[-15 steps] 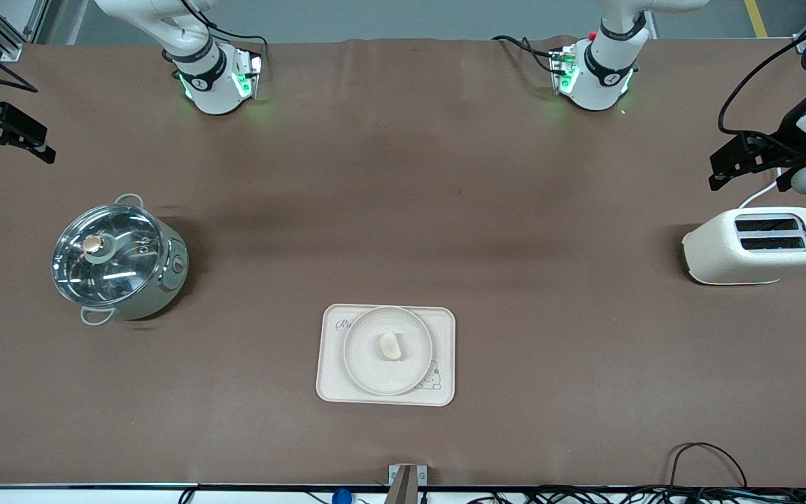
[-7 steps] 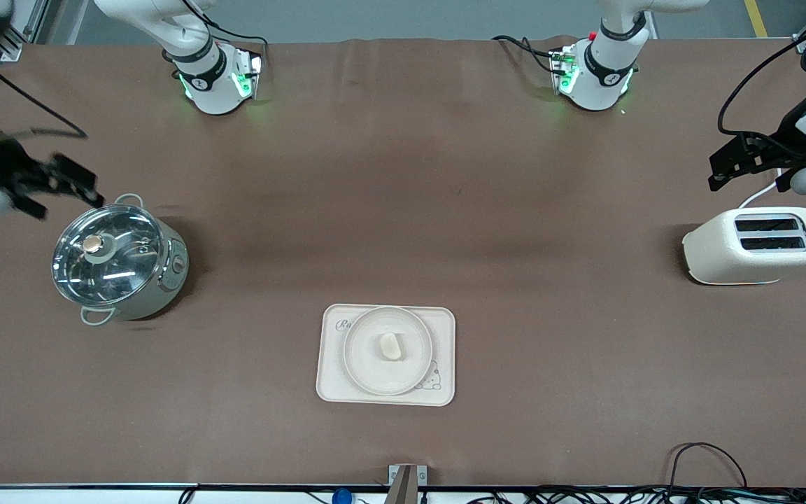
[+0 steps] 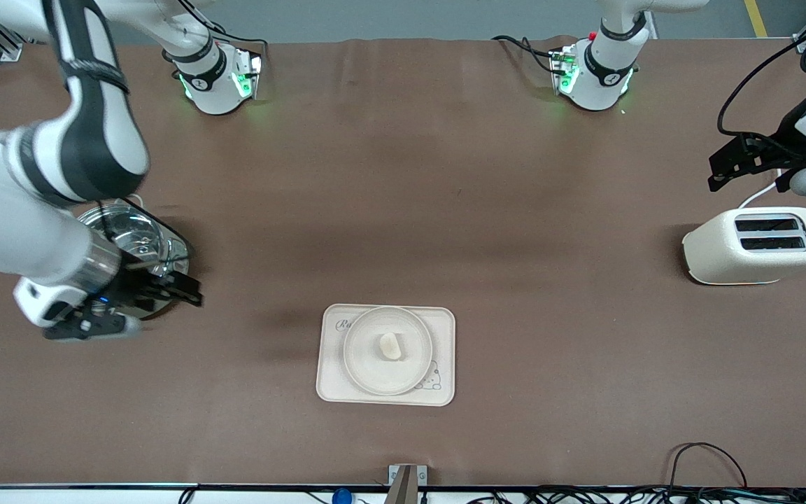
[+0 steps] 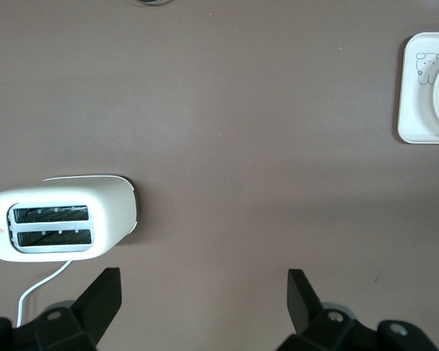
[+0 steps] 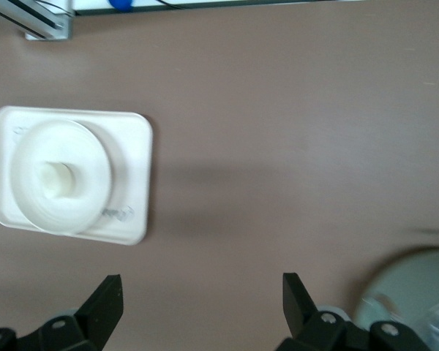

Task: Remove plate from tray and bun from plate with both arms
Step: 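Swing the right gripper past the steel pot toward the white tray, then lower the right gripper onto the rim of the white plate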

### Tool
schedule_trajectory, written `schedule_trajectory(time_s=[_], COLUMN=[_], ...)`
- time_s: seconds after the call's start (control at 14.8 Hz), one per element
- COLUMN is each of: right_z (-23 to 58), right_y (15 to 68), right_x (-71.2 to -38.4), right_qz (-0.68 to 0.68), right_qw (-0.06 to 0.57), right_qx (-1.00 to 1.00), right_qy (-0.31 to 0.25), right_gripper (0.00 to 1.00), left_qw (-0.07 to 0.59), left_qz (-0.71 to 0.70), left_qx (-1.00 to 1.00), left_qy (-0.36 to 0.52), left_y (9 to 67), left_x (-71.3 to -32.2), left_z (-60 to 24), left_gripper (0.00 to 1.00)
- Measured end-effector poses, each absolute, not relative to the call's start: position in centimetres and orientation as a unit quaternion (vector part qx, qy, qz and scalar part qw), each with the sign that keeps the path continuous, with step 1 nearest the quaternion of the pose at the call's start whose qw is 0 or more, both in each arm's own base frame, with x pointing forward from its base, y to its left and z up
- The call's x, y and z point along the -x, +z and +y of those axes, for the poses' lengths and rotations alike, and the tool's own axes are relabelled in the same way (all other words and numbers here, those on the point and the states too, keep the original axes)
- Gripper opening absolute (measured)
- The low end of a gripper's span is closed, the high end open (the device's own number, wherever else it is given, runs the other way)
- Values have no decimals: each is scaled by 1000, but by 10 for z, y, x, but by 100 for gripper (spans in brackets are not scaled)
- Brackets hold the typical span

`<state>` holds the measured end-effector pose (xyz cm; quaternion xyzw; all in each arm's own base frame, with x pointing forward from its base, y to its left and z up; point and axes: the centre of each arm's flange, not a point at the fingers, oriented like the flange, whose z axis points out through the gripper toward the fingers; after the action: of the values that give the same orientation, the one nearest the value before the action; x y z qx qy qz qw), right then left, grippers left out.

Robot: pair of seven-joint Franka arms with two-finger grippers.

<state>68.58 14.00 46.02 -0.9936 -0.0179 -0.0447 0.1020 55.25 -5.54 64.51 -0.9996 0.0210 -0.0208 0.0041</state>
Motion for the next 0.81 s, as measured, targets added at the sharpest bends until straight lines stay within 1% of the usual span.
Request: schedule_trajectory(time_s=[0.2, 0.34, 0.61, 0.74, 0.81], right_z=[182, 208, 256, 262, 265], right_y=[409, 375, 330, 310, 297], right_x=[-701, -707, -709, -711, -713], right_qz=[-16, -21, 5, 13, 14], right_qw=[112, 114, 154, 160, 161], right_qx=[992, 991, 986, 986, 986], right_qy=[-64, -70, -55, -46, -47], right_gripper=[95, 93, 90, 87, 84], left_qw=[4, 4, 4, 4, 4], left_qz=[21, 21, 21, 21, 21], left_qx=[1000, 1000, 1000, 1000, 1000], left_qy=[-21, -21, -21, -20, -20], left_y=[645, 645, 645, 645, 645], left_x=[-553, -553, -553, -553, -553], left_z=[-55, -55, -55, -55, -55], left_gripper=[100, 100, 100, 100, 100])
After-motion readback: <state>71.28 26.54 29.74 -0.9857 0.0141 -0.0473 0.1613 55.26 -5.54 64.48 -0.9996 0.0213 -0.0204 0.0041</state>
